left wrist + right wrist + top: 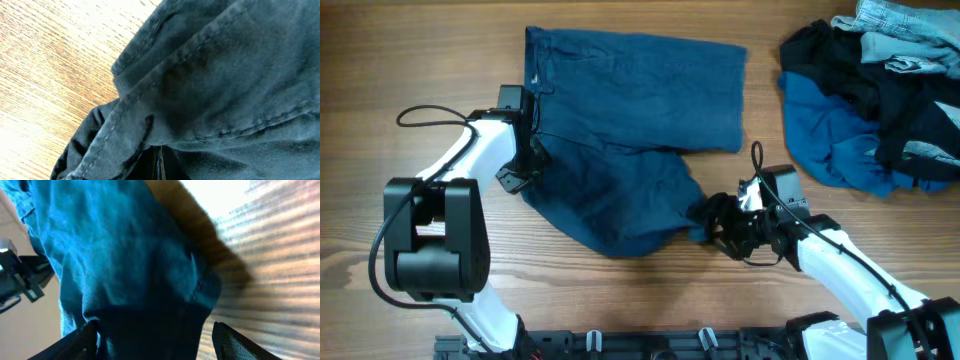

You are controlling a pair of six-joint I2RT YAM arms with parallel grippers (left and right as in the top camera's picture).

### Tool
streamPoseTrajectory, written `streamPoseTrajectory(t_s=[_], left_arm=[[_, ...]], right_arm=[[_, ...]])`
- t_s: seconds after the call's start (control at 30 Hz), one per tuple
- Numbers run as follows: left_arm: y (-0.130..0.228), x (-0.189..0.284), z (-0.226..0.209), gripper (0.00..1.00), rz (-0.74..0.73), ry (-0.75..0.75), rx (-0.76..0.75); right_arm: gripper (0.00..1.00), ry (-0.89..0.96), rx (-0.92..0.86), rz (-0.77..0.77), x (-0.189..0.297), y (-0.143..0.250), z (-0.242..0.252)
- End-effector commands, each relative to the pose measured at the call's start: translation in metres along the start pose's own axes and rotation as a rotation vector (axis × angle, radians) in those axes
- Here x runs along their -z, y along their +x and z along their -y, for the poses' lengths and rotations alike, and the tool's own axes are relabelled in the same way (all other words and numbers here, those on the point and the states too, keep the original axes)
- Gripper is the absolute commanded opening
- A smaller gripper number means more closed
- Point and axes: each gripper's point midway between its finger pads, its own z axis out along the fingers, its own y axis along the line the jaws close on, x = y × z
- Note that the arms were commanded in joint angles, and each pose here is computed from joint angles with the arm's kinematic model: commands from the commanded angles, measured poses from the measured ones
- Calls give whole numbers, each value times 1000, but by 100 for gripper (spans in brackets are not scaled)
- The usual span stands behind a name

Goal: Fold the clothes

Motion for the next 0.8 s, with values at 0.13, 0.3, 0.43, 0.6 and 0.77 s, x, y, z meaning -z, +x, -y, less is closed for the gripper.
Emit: streamPoseTrajectory(t_s=[0.13, 0.3, 0.43, 0.6, 0.77], left_arm=[[2, -7, 0, 4, -14, 3, 9], [2, -7, 0, 4, -14, 3, 9], [2, -7, 0, 4, -15, 3, 8], [3, -7, -3, 4, -16, -11, 4], [3, -7, -3, 4, -16, -12, 4]], right_arm=[[55, -59, -66, 57, -5, -8, 2], [4, -63, 99, 189, -1, -33, -7], [5, -108, 251, 210, 11, -43, -46], [4, 18, 393, 192, 47, -47, -86], [4, 161, 494, 214, 101, -43, -119]])
